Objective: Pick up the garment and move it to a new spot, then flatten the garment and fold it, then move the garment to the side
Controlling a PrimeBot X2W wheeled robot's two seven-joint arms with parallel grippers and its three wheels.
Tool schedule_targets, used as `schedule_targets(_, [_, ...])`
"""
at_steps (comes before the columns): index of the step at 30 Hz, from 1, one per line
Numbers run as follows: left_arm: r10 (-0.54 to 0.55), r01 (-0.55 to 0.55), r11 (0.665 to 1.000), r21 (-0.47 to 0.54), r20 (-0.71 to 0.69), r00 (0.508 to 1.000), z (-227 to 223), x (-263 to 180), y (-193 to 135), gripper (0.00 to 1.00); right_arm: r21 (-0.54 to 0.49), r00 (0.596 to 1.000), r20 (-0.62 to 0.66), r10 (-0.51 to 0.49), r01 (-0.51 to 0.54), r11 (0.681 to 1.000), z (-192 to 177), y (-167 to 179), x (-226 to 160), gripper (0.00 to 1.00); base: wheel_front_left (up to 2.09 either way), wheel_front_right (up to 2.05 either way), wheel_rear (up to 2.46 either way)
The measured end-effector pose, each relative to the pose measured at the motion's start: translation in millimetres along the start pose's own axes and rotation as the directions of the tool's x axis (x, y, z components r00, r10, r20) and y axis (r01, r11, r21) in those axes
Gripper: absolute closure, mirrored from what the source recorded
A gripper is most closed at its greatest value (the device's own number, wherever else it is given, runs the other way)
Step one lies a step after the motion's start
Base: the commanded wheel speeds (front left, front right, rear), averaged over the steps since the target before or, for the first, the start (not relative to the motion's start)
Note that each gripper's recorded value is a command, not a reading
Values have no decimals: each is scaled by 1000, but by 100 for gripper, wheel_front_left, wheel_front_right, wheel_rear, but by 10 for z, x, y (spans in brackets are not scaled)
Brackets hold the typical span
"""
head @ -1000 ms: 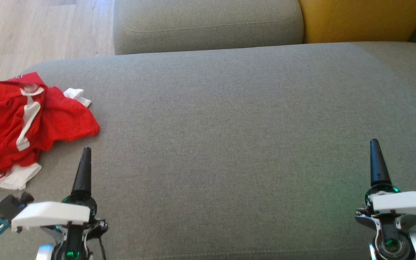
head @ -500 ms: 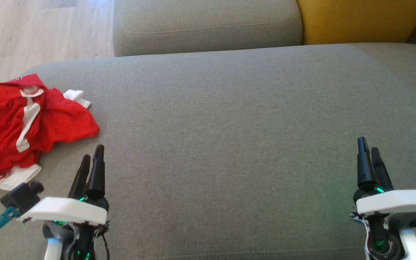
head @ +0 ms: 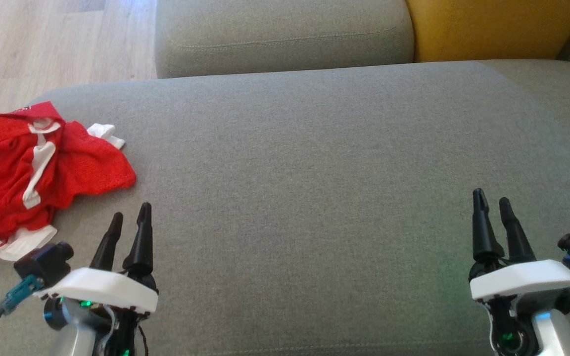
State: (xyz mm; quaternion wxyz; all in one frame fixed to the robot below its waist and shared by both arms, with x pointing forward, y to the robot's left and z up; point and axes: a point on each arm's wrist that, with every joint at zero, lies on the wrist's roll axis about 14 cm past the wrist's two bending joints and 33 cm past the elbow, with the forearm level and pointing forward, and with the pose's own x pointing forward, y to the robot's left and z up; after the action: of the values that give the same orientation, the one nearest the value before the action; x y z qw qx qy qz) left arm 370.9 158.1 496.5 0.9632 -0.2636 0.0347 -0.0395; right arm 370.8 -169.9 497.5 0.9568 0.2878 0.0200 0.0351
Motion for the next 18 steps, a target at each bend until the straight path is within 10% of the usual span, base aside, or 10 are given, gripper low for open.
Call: schedule_targets(18, [-22,21,969,246,5,1000,-12,-21,-41,0,-229,998,-43,34,-43,972,-87,81,0,0,0,0,0])
